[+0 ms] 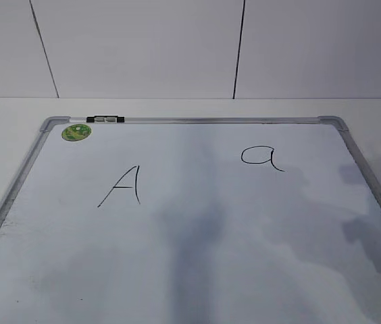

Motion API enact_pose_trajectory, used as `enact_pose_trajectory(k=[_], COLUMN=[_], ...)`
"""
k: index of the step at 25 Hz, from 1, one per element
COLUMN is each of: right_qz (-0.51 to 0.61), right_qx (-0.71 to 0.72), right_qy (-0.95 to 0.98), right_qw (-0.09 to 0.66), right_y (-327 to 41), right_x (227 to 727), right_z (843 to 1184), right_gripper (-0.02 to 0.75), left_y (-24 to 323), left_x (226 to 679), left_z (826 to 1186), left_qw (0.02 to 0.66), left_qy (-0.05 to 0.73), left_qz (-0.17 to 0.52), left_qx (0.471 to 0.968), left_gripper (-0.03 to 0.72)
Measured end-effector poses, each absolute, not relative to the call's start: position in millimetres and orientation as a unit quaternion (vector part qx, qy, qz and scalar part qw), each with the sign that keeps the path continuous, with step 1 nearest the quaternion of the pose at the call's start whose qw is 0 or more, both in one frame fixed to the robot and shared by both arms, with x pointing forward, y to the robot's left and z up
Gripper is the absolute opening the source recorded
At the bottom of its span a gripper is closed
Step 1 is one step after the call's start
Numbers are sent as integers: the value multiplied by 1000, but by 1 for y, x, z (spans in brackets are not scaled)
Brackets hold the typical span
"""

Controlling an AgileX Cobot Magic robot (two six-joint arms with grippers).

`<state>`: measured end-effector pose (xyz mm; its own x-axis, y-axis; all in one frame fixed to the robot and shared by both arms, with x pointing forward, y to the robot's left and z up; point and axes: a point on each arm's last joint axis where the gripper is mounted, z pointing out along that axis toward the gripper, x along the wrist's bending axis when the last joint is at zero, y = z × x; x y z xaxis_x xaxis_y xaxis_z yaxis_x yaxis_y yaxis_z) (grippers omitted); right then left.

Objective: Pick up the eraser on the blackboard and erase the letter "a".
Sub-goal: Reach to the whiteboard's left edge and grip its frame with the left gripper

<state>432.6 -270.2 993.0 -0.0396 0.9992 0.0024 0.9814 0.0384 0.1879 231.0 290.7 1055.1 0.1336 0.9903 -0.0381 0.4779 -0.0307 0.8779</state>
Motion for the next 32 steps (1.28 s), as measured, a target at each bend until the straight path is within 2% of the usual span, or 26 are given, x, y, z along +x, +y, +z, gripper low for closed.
enact_pose_trajectory(k=[10, 27, 32], right_qz=[84, 81, 81], right_qx=[691, 692, 693], right_qy=[714, 714, 714], right_qw=[71, 67, 66], right_y=[-270, -270, -270], right_x=[427, 425, 425], right_z=[1013, 1013, 1013], right_gripper=[571, 571, 571], left_y=[291, 289, 286], left_x=[231, 231, 232], left_z=[1055, 1055, 1063], left_qw=[395, 404, 414], left_qy=[573, 572, 572], left_qz=[324, 317, 301], left_qx=[641, 640, 642], left_gripper=[235, 236, 265])
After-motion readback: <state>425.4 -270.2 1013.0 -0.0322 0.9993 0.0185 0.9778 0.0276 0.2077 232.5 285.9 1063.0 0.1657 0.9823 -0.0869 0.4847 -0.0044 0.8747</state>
